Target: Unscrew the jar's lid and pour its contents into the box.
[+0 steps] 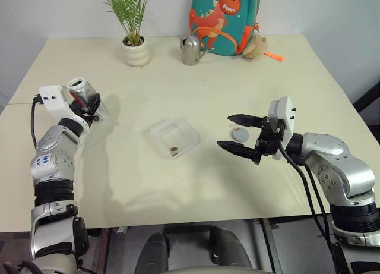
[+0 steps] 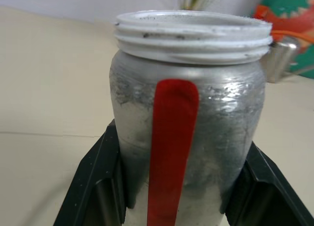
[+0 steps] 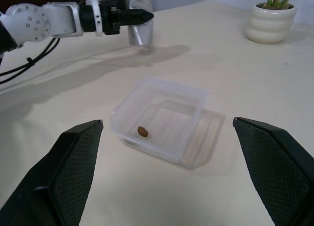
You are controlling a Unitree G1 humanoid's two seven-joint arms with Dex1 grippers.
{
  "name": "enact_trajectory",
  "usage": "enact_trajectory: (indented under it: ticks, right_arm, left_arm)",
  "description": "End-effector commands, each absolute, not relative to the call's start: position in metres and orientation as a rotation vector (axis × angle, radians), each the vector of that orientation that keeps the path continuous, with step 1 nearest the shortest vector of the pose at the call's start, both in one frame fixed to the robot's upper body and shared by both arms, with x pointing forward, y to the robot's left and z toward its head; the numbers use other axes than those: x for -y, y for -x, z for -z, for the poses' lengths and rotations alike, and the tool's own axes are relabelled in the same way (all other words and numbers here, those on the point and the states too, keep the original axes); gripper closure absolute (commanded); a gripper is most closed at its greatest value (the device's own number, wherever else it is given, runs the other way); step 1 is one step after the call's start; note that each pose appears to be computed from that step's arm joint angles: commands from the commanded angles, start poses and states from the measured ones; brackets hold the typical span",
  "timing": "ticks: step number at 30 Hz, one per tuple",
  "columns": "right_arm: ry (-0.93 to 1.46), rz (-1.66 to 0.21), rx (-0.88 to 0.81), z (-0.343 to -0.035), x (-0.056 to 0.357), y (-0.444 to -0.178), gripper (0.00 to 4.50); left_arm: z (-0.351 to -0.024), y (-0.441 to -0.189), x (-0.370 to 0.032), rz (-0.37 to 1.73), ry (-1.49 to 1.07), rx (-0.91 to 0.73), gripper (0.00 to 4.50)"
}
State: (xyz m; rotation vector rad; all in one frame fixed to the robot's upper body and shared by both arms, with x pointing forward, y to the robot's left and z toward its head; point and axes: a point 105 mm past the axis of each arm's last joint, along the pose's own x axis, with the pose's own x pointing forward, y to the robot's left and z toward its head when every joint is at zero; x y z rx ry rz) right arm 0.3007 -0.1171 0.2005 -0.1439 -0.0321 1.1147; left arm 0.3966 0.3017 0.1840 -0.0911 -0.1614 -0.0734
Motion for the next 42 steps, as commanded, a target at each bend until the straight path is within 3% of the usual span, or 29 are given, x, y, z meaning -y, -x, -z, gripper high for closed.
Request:
enact_trajectory:
  ticks: [1,10,11,17,21,32,42]
  right_arm:
    - [0.177,-1.115,0.086,-0.211,0.117,-0.297,0.02]
    - [0.206,-1.141,0.090,-0.209,0.115,-0.291,0.02]
    - [0.210,-1.146,0.090,-0.208,0.115,-0.291,0.00]
    - [0.215,-1.155,0.095,-0.208,0.113,-0.290,0.00]
    - [0.207,-1.149,0.106,-0.210,0.115,-0.289,0.00]
    - [0.173,-1.166,0.087,-0.203,0.117,-0.287,0.00]
    - [0.319,-1.184,0.142,-0.207,0.136,-0.288,0.00]
  left_arm:
    - [-0.182,-0.393,-0.317,0.031,0.018,0.204,2.55]
    - [-0.151,-0.385,-0.339,-0.029,-0.050,0.134,2.55]
    - [-0.152,-0.384,-0.340,-0.027,-0.073,0.135,1.79]
    - [-0.152,-0.371,-0.346,-0.033,-0.148,0.145,0.04]
    - [-0.154,-0.349,-0.347,0.001,-0.195,0.155,0.04]
    - [-0.142,-0.290,-0.354,0.129,-0.505,-0.009,0.04]
    - [-0.194,-0.289,-0.252,0.598,-0.571,0.156,0.04]
